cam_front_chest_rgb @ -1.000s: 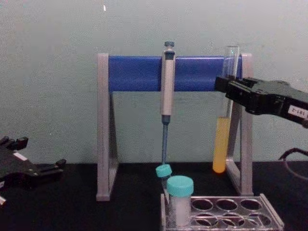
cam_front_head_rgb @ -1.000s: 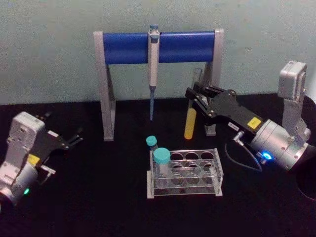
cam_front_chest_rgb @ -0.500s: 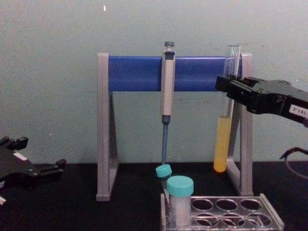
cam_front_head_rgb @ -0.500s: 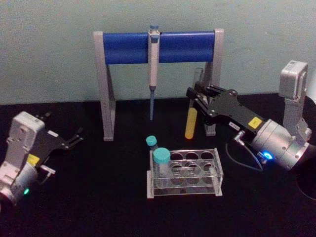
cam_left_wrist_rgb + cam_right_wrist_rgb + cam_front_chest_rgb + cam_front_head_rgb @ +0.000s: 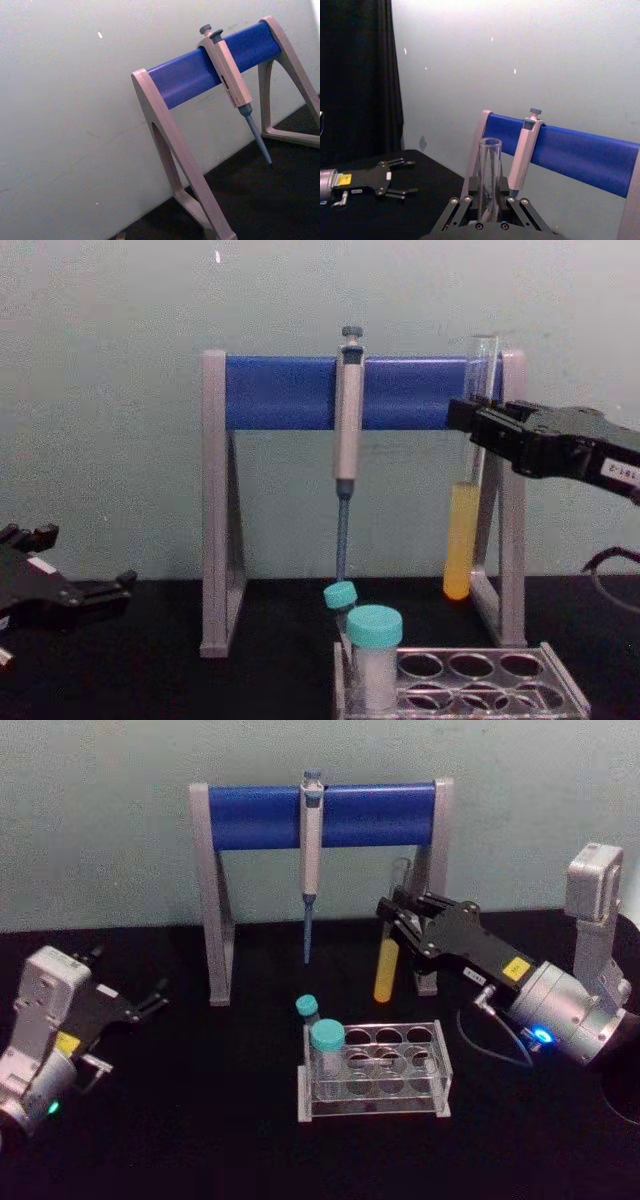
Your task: Pick up the test tube from the test tube rack, shake it, then place it back into the test tube rack.
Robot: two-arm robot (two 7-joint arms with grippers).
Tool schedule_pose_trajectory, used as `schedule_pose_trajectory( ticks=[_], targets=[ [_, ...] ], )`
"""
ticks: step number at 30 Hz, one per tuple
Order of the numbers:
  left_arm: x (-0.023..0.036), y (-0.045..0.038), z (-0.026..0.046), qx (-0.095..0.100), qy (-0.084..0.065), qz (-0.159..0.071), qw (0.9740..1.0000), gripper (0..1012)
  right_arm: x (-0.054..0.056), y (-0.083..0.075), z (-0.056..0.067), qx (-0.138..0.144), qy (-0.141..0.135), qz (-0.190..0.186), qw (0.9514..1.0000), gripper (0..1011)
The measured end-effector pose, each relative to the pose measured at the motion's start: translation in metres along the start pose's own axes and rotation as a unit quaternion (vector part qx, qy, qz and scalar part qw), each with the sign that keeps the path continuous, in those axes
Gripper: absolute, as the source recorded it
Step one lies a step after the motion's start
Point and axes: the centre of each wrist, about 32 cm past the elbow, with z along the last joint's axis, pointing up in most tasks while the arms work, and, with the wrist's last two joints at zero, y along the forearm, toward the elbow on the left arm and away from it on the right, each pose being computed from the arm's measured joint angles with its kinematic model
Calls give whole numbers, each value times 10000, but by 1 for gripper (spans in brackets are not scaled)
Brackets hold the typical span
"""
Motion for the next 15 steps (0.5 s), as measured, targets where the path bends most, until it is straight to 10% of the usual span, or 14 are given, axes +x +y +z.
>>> schedule_pose_trajectory(
  ticks=[15],
  targets=[
    [0, 0, 0, 0, 0, 0, 10000, 1001, -3, -101, 5, 91, 57, 504, 9987, 229]
  ],
)
